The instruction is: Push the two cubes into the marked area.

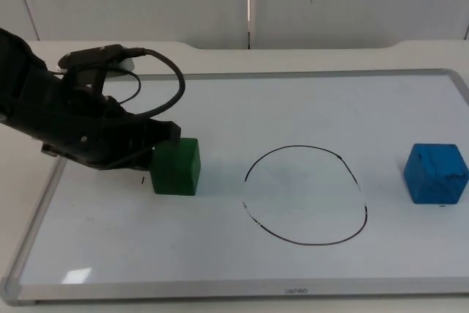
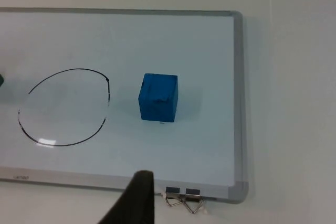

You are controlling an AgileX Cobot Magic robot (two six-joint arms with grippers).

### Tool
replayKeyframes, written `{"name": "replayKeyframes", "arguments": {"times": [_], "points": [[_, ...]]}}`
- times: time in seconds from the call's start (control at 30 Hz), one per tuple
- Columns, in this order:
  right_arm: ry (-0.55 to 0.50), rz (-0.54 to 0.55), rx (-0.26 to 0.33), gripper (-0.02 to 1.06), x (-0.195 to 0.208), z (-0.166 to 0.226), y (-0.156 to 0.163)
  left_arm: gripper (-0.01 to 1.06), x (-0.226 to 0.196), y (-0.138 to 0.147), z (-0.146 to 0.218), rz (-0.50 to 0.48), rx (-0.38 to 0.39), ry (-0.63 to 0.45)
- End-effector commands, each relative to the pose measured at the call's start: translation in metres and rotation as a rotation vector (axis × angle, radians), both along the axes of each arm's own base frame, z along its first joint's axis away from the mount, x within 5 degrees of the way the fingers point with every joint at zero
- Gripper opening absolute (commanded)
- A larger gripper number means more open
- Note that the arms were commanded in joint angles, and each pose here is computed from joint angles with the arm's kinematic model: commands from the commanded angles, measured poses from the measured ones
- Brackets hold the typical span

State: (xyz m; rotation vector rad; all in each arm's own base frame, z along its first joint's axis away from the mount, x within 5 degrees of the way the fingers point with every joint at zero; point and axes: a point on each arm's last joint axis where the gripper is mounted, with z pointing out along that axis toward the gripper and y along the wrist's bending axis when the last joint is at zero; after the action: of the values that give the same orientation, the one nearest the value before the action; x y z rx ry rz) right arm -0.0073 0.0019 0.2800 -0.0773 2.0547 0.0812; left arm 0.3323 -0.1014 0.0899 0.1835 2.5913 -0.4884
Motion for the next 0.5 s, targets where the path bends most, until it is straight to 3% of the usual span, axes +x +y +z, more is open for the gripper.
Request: {"name": "replayKeyframes", "arguments": {"times": [0.0,0.47], "points": [[-0.009,-0.012,0.006,1.05,0.0,0.0,0.0,0.0,0.0,-0.005,0.001,-0.007,-0.02,0.001],[-0.009,-0.012,0.006,1.05,0.0,0.0,0.0,0.0,-0.003,-0.016,0.001,-0.03,-0.022,-0.008]]}}
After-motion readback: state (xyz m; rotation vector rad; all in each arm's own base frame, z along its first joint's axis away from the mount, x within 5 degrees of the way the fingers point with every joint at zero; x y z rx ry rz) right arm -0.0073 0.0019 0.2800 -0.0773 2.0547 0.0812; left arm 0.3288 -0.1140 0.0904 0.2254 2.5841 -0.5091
